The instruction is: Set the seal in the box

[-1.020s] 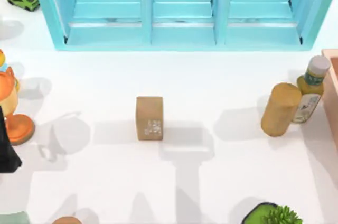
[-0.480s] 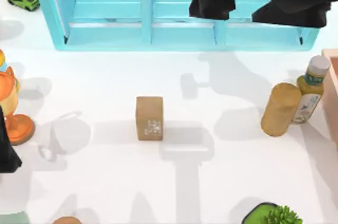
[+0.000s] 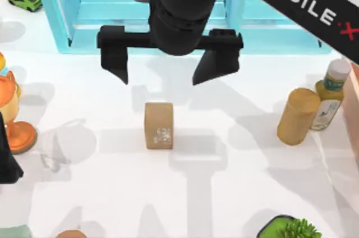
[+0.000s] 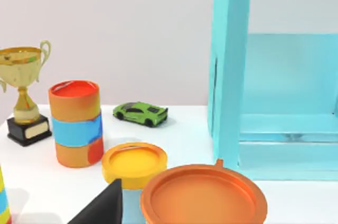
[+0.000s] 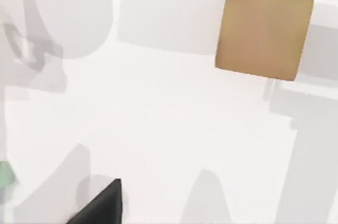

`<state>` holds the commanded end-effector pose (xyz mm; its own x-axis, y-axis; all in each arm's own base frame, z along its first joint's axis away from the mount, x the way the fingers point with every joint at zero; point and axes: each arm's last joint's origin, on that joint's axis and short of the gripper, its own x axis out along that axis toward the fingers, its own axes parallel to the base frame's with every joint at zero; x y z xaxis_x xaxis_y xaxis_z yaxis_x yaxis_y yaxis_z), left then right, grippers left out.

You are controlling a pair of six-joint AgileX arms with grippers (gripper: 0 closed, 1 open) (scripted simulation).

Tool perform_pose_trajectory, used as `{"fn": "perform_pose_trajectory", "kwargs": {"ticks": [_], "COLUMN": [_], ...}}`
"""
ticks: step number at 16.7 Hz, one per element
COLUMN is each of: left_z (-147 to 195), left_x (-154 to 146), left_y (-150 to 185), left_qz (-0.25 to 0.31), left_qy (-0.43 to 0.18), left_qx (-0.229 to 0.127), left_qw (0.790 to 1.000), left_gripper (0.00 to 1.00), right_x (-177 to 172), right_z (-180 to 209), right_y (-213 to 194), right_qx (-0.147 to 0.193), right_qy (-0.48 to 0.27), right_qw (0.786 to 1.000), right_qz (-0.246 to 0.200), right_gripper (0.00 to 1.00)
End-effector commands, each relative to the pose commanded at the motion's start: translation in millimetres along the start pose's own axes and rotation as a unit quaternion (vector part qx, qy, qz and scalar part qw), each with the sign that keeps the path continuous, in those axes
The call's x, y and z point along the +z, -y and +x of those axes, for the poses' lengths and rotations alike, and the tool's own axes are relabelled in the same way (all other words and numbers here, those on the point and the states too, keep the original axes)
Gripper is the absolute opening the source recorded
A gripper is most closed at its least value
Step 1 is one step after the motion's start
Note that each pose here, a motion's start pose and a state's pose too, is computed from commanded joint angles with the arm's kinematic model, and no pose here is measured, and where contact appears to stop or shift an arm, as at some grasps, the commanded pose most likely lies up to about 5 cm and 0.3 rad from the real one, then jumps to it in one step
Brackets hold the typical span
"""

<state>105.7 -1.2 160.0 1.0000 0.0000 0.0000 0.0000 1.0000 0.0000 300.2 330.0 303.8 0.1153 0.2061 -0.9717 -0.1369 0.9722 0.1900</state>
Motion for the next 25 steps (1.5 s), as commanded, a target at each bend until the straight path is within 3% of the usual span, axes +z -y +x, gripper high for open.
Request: {"fn": "perform_pose_trajectory", "kwargs": {"ticks": [5,9,18,25], "left_z": [0,0,0,0], "left_x": [0,0,0,0], "left_y": [0,0,0,0], "left_qz": [0.0,0.0,0.0,0.0], "left_qy": [0.0,0.0,0.0,0.0], "left_qx": [0.0,0.0,0.0,0.0], "left_qw": [1.0,1.0,1.0,1.0], "left_gripper": [1.0,1.0,1.0,1.0], "right_x": [16,22,24,27], "right_z": [54,78,85,132], "right_y": [-18,-19,-18,-12], "right_qx": [-0.065,-0.096,-0.101,-0.101], "right_qy": [-0.018,-0.017,-0.015,-0.015], "right_qw": [0.997,0.993,0.993,0.993], "right_qz": [0.039,0.059,0.063,0.063], "right_gripper": [1.0,1.0,1.0,1.0]}}
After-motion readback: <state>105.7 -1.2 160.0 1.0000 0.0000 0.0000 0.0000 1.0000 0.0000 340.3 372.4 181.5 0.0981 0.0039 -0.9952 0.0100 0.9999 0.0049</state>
